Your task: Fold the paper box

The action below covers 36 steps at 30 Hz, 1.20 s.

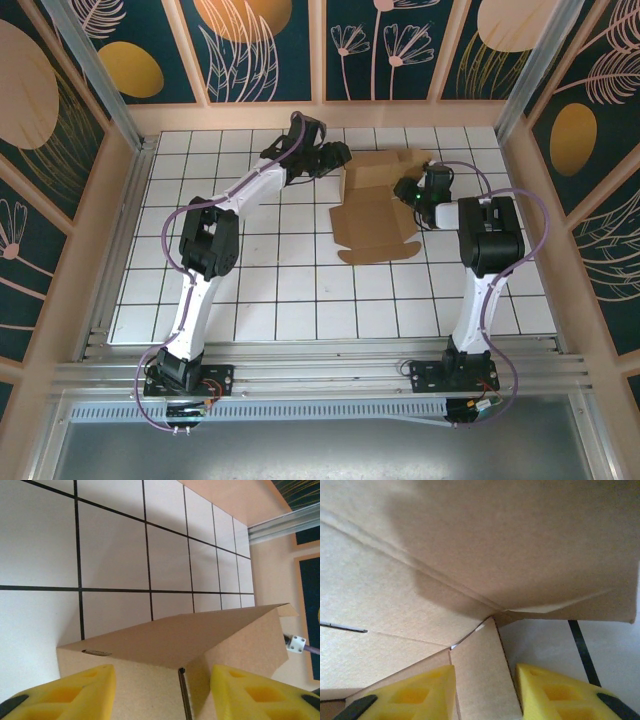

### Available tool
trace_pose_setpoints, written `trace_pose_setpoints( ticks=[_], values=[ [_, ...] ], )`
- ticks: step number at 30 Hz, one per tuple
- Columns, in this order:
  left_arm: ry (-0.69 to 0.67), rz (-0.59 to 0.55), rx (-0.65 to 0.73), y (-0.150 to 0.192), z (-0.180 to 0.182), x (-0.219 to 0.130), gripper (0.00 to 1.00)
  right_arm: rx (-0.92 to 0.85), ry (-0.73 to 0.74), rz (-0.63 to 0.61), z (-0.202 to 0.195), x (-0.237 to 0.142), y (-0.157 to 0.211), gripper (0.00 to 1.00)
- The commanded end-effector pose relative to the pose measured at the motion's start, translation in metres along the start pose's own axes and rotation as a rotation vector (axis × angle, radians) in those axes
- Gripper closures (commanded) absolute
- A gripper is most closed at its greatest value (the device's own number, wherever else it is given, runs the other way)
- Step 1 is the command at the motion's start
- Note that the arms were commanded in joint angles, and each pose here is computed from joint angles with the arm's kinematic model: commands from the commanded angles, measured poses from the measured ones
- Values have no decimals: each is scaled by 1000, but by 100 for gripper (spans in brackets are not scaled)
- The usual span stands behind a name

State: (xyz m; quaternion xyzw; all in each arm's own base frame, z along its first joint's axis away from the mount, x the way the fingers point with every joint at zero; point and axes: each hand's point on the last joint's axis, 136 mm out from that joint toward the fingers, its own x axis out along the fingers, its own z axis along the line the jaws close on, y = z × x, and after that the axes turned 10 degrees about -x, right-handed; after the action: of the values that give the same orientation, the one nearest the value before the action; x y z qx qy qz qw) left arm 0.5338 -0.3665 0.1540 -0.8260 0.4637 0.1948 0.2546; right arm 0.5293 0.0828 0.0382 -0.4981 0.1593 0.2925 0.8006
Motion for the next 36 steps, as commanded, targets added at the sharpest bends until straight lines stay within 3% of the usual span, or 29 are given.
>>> trace_pose_setpoints(
  ticks=[1,12,30,36],
  values=[
    [-38,87,-39,23,24,17,52,-9,-38,12,13,7,3,68],
    [-24,133,-36,33,26,19,55,-232,-30,32,37,7,6,74],
    [-43,127,-39,31,29,19,55,-491,-10,48,74,2,16,73],
    [-40,125,-40,31,27,18,54,-544,-3,79,78,8,20,67]
  ],
)
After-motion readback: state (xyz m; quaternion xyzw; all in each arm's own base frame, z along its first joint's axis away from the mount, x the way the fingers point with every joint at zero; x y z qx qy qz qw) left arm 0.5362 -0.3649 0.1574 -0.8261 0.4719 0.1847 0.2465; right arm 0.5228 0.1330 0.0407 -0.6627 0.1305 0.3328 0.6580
